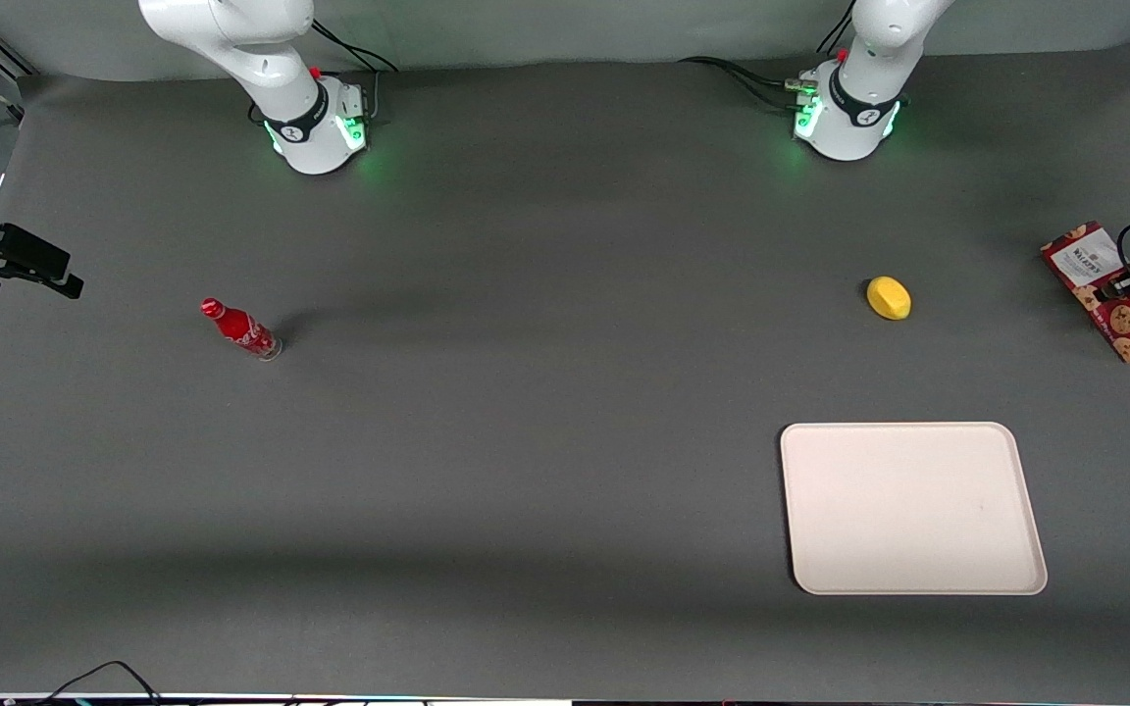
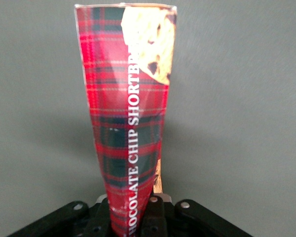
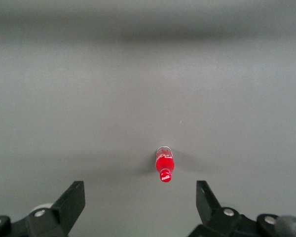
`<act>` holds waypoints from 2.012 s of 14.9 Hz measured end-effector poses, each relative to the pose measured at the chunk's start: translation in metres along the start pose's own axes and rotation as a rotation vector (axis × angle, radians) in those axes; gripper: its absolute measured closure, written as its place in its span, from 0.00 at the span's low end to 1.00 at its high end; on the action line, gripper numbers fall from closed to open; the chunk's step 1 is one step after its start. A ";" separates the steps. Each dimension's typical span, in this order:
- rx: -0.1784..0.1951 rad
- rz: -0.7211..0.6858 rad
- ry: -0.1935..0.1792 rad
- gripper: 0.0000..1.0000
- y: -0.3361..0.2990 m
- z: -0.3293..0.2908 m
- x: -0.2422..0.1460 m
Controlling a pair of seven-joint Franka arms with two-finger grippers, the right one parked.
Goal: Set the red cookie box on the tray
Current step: 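Lift the red cookie box upward with the left gripper, then carry the held box over the white tray with the left gripper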
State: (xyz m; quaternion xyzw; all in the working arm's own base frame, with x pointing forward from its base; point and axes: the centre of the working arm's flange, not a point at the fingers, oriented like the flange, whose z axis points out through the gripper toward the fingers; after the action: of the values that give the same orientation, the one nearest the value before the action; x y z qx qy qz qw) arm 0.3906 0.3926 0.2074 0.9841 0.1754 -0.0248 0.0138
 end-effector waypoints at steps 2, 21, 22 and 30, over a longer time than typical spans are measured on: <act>0.002 0.046 0.000 0.86 0.001 -0.020 0.018; 0.089 0.613 -0.066 0.87 0.230 -0.247 0.072; 0.088 0.645 -0.048 0.87 0.247 -0.242 0.077; 0.011 0.404 -0.003 0.87 0.315 -0.146 0.123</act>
State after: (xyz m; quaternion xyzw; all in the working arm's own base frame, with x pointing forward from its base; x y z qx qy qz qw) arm 0.6208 0.1448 0.3521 0.9993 -0.0255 -0.0240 0.0132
